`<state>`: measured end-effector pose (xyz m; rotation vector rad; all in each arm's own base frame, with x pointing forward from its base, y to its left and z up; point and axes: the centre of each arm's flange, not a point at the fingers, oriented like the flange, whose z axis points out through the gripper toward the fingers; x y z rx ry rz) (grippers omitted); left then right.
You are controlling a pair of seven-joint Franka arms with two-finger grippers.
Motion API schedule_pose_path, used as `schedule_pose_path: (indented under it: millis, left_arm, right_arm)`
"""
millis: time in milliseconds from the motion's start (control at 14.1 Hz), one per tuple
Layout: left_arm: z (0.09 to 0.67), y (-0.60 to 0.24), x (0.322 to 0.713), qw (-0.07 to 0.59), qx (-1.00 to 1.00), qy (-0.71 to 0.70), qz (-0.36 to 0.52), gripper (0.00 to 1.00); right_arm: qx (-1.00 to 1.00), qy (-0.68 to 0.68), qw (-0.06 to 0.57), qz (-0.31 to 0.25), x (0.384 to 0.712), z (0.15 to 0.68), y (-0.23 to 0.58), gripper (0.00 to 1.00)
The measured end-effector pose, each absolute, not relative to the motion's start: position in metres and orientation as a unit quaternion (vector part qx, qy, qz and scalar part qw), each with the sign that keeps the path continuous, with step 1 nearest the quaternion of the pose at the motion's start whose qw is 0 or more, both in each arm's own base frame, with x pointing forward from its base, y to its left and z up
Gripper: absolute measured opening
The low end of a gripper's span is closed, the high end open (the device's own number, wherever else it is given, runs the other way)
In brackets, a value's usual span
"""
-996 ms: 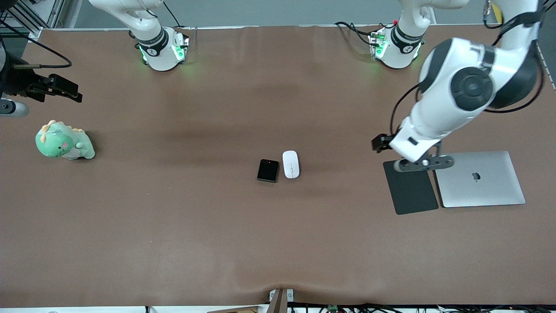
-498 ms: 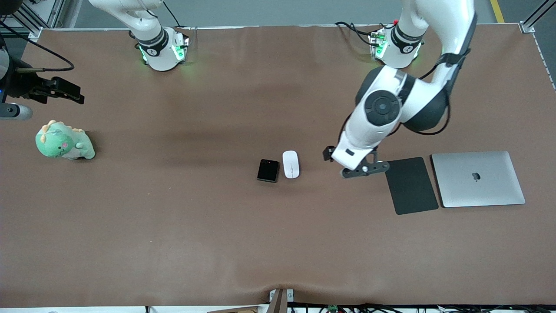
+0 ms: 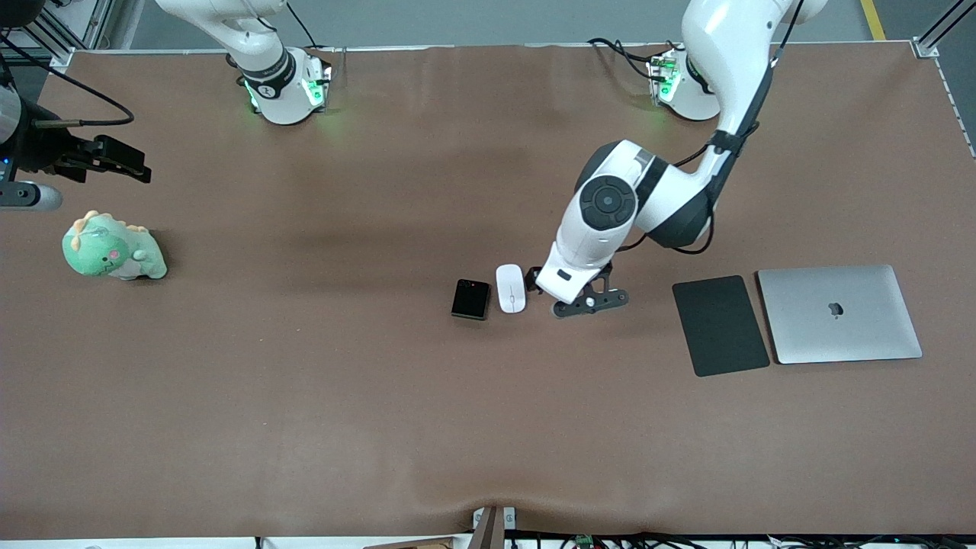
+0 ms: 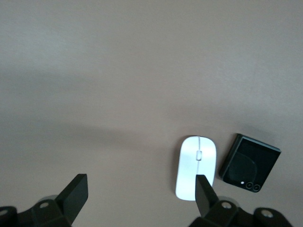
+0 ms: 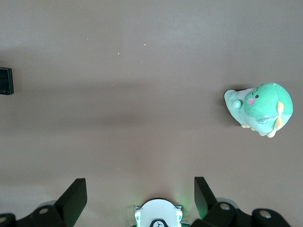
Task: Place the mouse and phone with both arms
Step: 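Lower the left gripper around the white mouse and close it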
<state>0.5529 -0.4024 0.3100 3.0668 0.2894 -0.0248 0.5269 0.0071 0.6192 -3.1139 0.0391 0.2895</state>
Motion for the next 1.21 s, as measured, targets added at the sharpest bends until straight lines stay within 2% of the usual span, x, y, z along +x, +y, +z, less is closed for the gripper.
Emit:
schedule_pose_path:
  millis: [498, 1209]
  left_arm:
    - [0.249, -0.446, 0.537, 0.038, 0.995, 0.09, -0.012, 1.0]
    - [0.205, -0.471, 0.531, 0.045, 0.995, 0.083, -0.012, 0.98]
  right_arm:
    - [-0.996, 0.009, 0.007, 0.094, 0.527, 0.618, 0.011, 1.0]
    - [-0.996, 0.002, 0.006, 0.093, 0.527, 0.618, 0.018, 1.0]
